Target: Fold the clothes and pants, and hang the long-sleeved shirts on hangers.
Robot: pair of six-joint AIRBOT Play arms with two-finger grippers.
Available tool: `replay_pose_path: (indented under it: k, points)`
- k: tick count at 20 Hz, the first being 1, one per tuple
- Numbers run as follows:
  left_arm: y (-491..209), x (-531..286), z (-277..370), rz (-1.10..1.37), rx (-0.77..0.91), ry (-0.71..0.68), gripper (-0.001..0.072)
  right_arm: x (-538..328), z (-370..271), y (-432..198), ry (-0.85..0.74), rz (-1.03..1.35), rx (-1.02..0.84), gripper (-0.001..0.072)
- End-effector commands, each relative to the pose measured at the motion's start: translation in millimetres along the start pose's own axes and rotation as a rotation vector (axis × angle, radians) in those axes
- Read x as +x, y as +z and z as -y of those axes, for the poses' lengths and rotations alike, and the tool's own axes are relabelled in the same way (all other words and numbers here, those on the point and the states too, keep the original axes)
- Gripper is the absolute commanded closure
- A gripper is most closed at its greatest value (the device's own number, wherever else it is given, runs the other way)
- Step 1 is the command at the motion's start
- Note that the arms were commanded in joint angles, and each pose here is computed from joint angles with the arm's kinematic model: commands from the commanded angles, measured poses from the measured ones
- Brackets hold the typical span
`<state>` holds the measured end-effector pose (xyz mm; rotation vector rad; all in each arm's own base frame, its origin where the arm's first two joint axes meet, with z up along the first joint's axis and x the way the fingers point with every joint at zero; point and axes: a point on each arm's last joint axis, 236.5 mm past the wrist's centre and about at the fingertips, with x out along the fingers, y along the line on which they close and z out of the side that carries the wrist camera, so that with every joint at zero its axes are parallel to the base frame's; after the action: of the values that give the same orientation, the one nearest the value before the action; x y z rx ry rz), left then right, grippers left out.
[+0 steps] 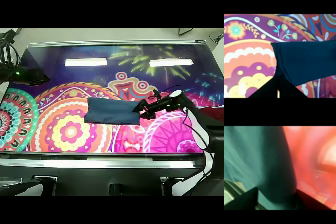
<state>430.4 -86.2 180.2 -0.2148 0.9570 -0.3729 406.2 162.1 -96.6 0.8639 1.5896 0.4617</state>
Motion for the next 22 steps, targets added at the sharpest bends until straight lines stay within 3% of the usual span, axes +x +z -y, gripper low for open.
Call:
replay_pose_path:
  k: [1, 2, 3, 6, 10, 15, 22]
  points:
    - [0, 0, 0, 0.002, -0.005, 0.001, 0.0681, 17, -7, -1, 0.020, -0.004, -0.033, 0.0441]
    - [0, 0, 0, 0.002, -0.005, 0.001, 0.0681, 16, -11, 1, 0.033, 0.003, -0.048, 0.0654]
    - [0, 0, 0, 0.002, -0.005, 0.001, 0.0681, 12, -17, 4, 0.057, 0.011, -0.063, 0.0672]
    - [1, 0, 0, 0.003, -0.004, 0.001, 0.0681, -34, -57, 13, 0.121, 0.047, -0.191, 0.0672]
    - [1, 0, 0, 0.003, 0.005, 0.001, 0.0681, -158, -103, 39, 0.113, 0.275, -0.282, 0.0673]
    - [5, 0, -1, 0.019, 0.007, 0.003, 0.0681, -327, -83, 26, -0.003, 0.579, -0.157, 0.0674]
    - [11, 1, -2, 0.043, 0.029, 0.007, 0.0681, -483, -12, -55, -0.111, 0.901, 0.151, 0.0674]
